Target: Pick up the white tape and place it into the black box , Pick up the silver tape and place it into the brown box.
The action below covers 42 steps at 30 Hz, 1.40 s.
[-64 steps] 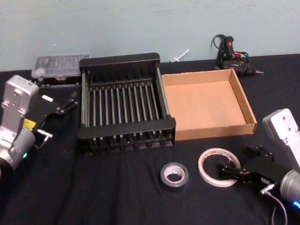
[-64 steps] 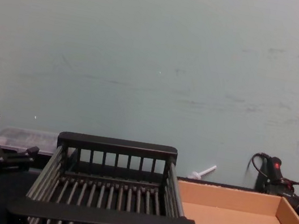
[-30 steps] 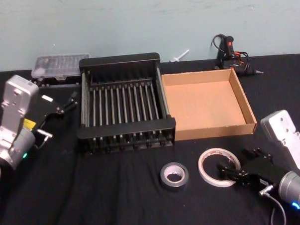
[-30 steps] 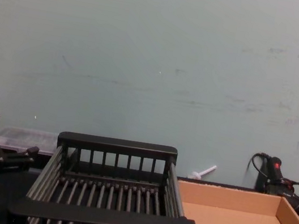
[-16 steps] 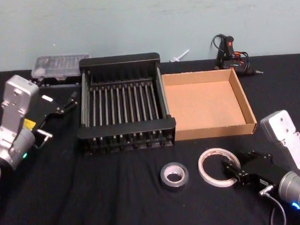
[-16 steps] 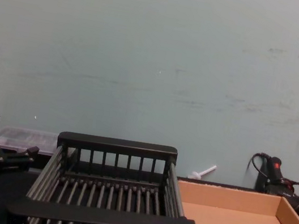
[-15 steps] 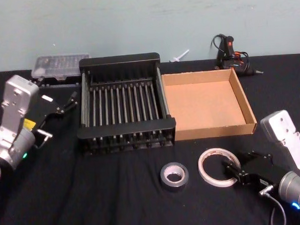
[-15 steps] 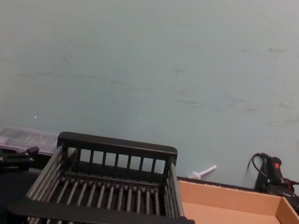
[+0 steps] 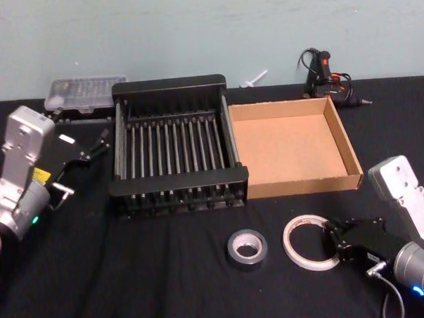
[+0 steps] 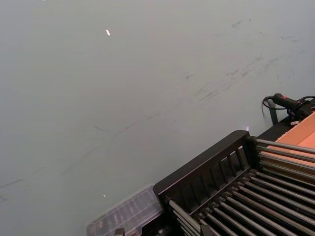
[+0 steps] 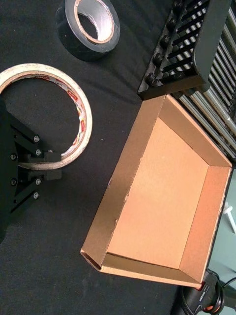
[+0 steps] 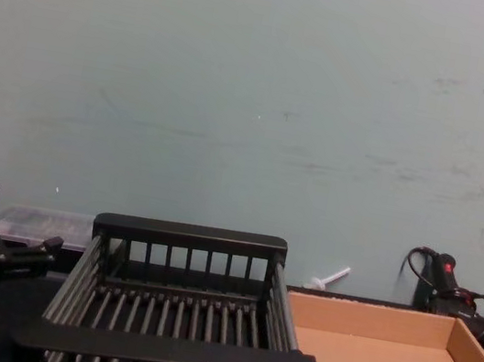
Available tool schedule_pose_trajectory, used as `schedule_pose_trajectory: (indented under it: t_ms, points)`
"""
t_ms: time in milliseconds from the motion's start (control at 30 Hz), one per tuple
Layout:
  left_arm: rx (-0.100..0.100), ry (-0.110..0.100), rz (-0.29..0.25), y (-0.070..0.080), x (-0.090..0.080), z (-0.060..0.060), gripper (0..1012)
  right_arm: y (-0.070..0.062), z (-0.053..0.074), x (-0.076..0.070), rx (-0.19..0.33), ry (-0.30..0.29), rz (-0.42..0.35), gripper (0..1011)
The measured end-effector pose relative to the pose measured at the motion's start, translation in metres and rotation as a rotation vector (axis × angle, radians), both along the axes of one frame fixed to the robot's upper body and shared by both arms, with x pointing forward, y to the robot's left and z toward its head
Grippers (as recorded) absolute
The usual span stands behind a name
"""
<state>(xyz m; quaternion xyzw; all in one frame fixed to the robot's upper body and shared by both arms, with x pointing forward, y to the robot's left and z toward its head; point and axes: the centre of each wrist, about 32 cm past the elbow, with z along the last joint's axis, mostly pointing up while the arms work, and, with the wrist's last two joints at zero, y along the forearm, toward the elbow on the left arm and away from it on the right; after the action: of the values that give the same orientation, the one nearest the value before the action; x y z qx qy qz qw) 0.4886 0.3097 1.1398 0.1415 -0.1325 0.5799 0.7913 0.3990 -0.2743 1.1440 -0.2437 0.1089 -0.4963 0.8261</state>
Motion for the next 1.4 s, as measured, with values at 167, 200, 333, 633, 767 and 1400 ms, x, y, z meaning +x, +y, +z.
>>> schedule_pose_trajectory:
  t_ms: [167, 200, 333, 633, 767, 1400]
  points:
    - [0.000, 0.000, 0.000, 0.000, 0.000, 0.000, 1002, 0.000, 0.000, 0.000, 0.000, 0.000, 0.000, 87]
    - [0.000, 0.000, 0.000, 0.000, 0.000, 0.000, 1001, 0.000, 0.000, 0.000, 0.000, 0.000, 0.000, 87]
    - [0.000, 0.000, 0.000, 0.000, 0.000, 0.000, 1001, -0.001, 0.000, 0.000, 0.007, -0.002, 0.001, 87]
    - [0.000, 0.000, 0.000, 0.000, 0.000, 0.000, 1001, -0.005, 0.007, 0.000, 0.028, -0.041, 0.009, 87]
    - [0.000, 0.000, 0.000, 0.000, 0.000, 0.000, 1001, -0.007, 0.013, 0.000, 0.036, -0.067, 0.016, 87]
    - [0.000, 0.000, 0.000, 0.000, 0.000, 0.000, 1001, -0.017, 0.039, 0.029, 0.005, -0.228, 0.005, 87]
